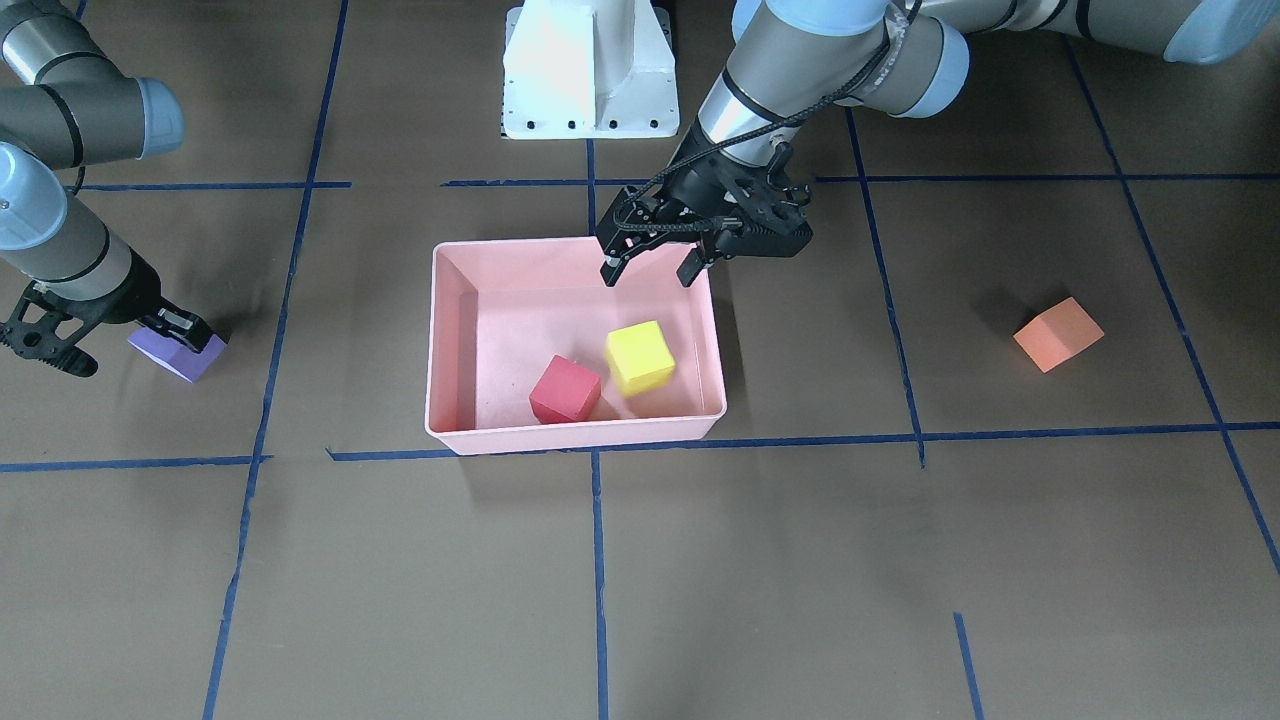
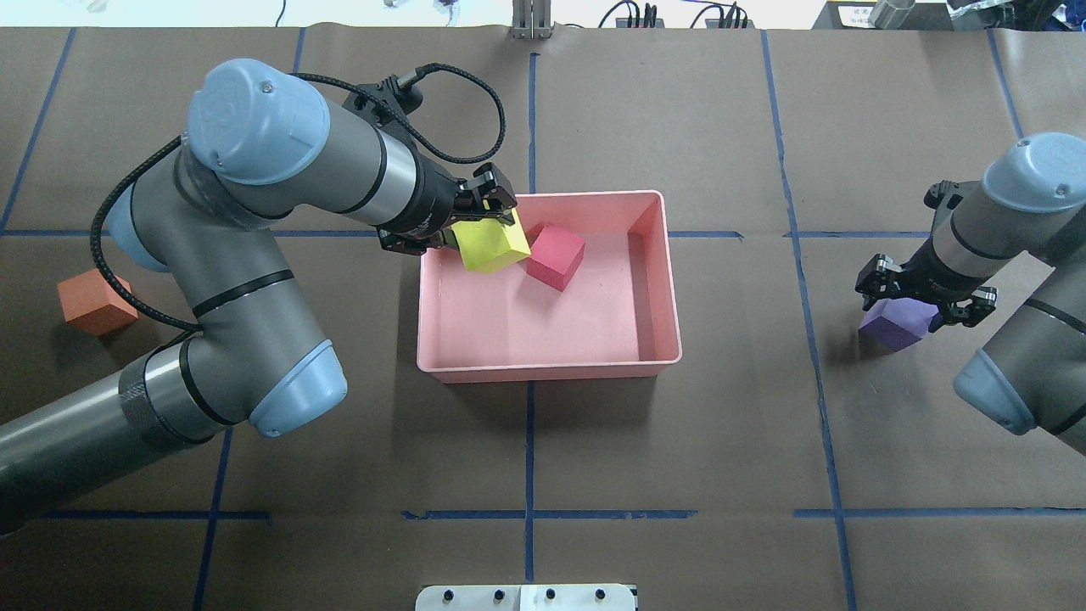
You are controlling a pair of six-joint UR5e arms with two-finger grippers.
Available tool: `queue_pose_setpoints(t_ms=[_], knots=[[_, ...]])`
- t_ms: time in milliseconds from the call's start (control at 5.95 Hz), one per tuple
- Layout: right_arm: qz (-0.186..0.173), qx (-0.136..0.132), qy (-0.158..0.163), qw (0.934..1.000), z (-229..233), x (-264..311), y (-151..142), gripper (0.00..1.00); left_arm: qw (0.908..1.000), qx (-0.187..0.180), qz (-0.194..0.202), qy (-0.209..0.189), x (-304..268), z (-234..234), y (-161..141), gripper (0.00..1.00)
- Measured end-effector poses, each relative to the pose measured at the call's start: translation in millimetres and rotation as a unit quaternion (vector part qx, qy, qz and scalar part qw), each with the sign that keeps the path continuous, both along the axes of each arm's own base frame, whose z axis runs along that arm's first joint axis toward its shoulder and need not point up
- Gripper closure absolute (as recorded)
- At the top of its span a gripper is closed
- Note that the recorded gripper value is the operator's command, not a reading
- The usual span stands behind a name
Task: Place blocks into pink bin with both arms
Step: 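Carry the yellow cube to the bin while the right grasps the purple cube, then release the yellow cube in the bin while the right places the purple cube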
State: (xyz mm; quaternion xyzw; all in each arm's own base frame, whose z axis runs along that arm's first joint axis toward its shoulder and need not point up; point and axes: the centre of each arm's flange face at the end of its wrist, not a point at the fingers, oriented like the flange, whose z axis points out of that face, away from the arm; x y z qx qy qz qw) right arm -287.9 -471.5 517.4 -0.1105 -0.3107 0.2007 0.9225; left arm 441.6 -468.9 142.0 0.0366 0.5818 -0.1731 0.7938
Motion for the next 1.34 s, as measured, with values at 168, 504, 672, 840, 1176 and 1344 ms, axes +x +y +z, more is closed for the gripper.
queue_pose_setpoints(t_ms=[168, 504, 672, 840, 1176, 1344], knots=[[0.002, 0.009, -0.009, 0.9999, -14.3, -2.6, -3.7, 1.00, 0.9999, 0.010, -0.002, -0.004, -8.9, 7.5, 4.7, 0.00], [0.007, 0.071, -0.064, 0.9954, -108.7, -14.0, -17.7, 0.99, 0.9942, 0.088, 0.025, -0.057, -43.6, 59.5, 9.8, 0.00], [0.023, 0.096, -0.100, 0.9901, -173.6, -24.5, -28.6, 0.98, 0.9874, 0.120, 0.044, -0.093, -72.3, 98.8, -1.7, 0.00], [0.049, 0.100, -0.134, 0.9847, -234.7, -38.1, -35.8, 0.97, 0.9793, 0.141, 0.070, -0.128, -105.0, 145.6, -11.3, 0.00], [0.070, 0.093, -0.169, 0.9787, -316.7, -113.8, -2.5, 0.65, 0.9564, 0.181, 0.117, -0.197, -159.0, 234.6, -19.4, 0.00], [0.067, 0.101, -0.165, 0.9788, -332.0, -162.3, 22.5, 0.31, 0.9482, 0.183, 0.130, -0.225, -181.1, 270.3, -24.8, 0.00]])
